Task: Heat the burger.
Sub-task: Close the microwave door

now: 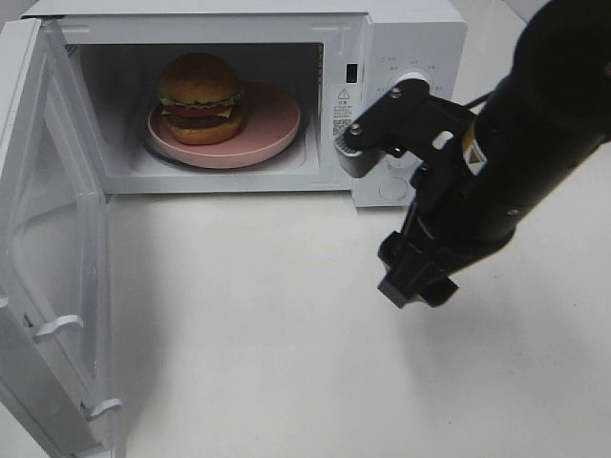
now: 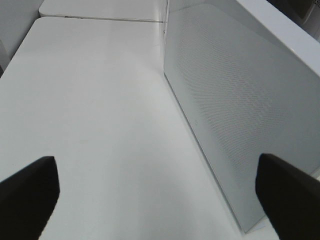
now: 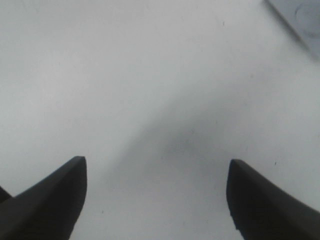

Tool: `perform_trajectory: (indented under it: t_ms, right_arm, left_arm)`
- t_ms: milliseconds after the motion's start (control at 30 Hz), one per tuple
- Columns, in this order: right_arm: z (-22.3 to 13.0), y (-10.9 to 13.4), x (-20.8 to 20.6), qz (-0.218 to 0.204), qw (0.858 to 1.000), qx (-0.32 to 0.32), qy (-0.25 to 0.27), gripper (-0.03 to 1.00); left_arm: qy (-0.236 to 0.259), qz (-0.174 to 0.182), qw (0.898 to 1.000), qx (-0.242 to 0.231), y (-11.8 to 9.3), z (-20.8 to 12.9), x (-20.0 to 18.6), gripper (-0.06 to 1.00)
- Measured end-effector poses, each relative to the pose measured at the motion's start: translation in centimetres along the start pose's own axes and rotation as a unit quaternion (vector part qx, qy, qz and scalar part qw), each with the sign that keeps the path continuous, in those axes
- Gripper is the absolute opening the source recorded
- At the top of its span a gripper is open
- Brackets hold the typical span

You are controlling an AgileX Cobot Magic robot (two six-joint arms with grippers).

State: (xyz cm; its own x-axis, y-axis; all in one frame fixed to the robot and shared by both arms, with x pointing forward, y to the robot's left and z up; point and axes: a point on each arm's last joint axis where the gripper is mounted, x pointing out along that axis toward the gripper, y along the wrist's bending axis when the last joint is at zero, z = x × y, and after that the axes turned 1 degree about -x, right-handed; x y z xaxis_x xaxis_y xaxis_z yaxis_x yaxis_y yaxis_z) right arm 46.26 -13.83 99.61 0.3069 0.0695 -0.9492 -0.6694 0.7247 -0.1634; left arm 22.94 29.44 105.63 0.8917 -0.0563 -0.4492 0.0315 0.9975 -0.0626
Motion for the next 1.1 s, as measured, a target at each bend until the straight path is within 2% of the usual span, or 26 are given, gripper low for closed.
perform_trajectory:
  t_ms: [133,167,267,333,533,667,867,1100]
  right_arm:
    - [-1.8,-1.0,-0.4,-0.004,0.999,0.035,0.015,0.76]
    - [-3.1,-1.9,-0.9,-0.011,0.998,0.060,0.018,0.76]
    - [-3.7,-2.4,-1.1,-0.014,0.997,0.070,0.018,0.76]
    - [-6.1,-4.1,-1.9,-0.029,0.993,0.117,0.015,0.76]
    - [-9.0,-5.4,-2.8,-0.047,0.985,0.165,0.012,0.76]
    - [-10.2,-5.2,-3.2,-0.050,0.983,0.174,0.011,0.76]
    - [-12.3,-4.2,-4.8,-0.058,0.977,0.201,-0.029,0.76]
    - [-14.2,-3.5,-6.0,-0.063,0.975,0.210,-0.039,0.76]
  left_arm:
    - [0.000,0.000,1.000,0.000,0.0,0.0,0.0,0.99]
    - [0.000,0.000,1.000,0.000,0.0,0.0,0.0,0.99]
    - [0.000,0.000,1.000,0.000,0.0,0.0,0.0,0.99]
    - [0.000,0.000,1.000,0.000,0.0,0.0,0.0,0.99]
    - [0.000,0.000,1.000,0.000,0.0,0.0,0.0,0.99]
    - [0.000,0.000,1.000,0.000,0.0,0.0,0.0,0.99]
    - [0.000,0.000,1.000,0.000,0.0,0.0,0.0,0.99]
    - [0.000,0.000,1.000,0.000,0.0,0.0,0.0,0.99]
